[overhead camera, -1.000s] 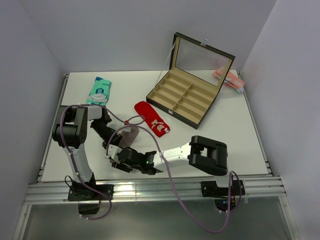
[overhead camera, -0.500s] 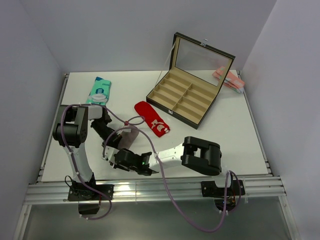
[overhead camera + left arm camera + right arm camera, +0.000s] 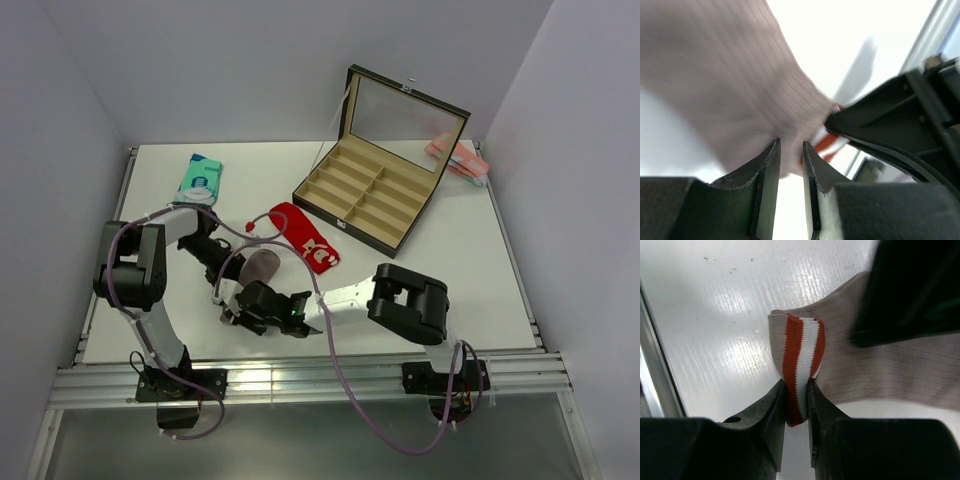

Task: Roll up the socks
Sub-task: Roll the sock at the center of the board.

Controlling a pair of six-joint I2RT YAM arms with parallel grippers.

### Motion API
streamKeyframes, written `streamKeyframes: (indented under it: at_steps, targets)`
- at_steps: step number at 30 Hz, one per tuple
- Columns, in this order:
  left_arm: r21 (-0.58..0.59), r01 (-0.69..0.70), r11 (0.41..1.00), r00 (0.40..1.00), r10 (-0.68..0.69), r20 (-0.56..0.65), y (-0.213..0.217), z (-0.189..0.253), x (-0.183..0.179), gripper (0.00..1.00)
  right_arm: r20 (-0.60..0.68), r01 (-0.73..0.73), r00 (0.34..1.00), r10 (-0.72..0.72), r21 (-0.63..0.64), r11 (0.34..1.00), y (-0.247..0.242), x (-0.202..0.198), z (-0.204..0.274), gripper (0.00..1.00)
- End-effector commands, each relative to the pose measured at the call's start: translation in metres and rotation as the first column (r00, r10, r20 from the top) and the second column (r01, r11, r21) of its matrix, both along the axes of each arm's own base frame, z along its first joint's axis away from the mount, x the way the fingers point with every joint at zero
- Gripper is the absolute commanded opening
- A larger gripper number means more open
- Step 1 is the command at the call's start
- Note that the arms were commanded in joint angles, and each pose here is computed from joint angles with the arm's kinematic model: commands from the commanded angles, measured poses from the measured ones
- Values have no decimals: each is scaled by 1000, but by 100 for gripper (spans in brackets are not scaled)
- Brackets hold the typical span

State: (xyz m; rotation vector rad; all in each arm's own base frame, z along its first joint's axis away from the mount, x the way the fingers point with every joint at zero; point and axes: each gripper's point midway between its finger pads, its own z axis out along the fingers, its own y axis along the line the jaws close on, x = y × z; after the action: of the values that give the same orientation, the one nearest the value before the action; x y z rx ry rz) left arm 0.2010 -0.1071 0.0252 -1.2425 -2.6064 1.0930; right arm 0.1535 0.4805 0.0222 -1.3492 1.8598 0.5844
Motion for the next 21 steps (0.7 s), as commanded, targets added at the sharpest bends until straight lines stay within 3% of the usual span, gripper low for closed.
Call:
streamKeyframes:
  at_steps: [1,7,13,18,21]
  targets:
    - [-112,-67,991,970,91,225,-15,27,54,29,-157,-34,987,31,-18,999,-17,-15,-9,14]
    - [-158,-222,962,902,264,341,1,48,91,29,-288,-46,957,39,-15,999,-22,-11,-18,12]
    - [-202,-388,899,730,433,528,46,74,128,27,-442,-107,890,114,42,993,-22,-10,-1,12]
    - [-180,-381,907,660,403,635,62,84,127,26,-560,-146,814,154,60,987,-19,-1,10,13]
    - [-153,-330,932,651,342,678,63,81,115,25,-620,-154,771,148,44,987,-14,4,13,13]
